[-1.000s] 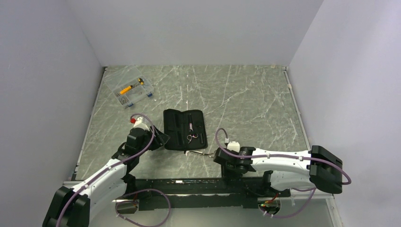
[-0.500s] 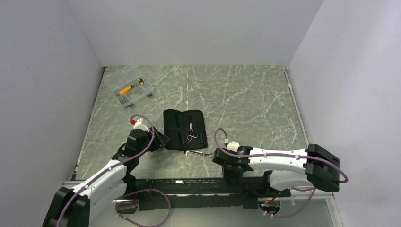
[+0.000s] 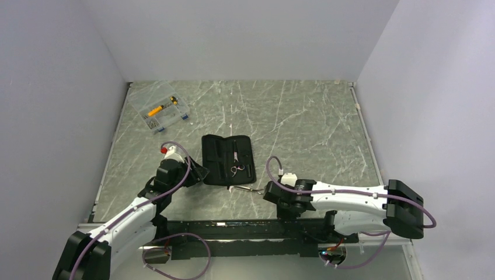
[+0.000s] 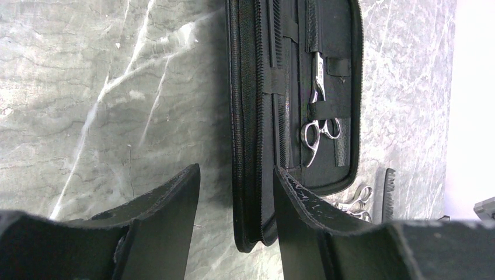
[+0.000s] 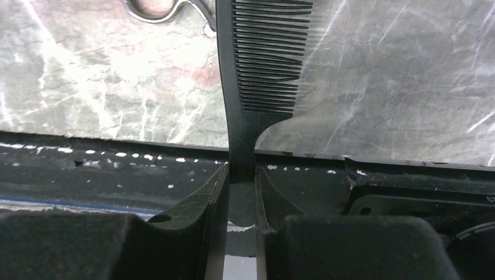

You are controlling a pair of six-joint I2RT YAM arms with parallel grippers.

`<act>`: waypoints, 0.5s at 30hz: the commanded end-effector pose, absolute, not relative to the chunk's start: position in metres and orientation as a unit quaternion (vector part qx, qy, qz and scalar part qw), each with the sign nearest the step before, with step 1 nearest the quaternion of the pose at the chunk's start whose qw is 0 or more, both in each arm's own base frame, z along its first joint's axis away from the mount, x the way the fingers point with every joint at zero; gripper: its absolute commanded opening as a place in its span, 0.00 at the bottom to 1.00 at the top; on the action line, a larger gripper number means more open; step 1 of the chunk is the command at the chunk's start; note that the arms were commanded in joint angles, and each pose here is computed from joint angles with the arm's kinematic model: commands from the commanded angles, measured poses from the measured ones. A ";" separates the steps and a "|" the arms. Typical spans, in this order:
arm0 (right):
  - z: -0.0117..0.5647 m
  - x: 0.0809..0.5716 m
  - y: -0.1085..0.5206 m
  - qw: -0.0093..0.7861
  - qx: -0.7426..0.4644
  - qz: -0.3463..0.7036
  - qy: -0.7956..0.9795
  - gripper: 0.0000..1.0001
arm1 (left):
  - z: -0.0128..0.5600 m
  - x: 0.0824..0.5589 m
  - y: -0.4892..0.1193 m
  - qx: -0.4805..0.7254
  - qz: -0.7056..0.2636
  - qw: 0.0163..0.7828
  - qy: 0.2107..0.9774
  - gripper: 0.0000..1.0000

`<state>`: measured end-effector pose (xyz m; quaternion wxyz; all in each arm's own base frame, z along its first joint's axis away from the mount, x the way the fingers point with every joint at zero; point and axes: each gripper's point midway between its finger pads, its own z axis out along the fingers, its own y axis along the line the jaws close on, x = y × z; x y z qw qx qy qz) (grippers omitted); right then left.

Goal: Sort the hair-cutting tools

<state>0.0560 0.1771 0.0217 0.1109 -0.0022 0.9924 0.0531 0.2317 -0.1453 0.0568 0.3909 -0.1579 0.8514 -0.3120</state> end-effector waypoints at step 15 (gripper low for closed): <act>0.133 0.109 0.262 0.204 -0.136 0.151 0.958 0.00 | 0.081 0.240 -0.138 -0.190 -0.347 0.429 0.812 0.64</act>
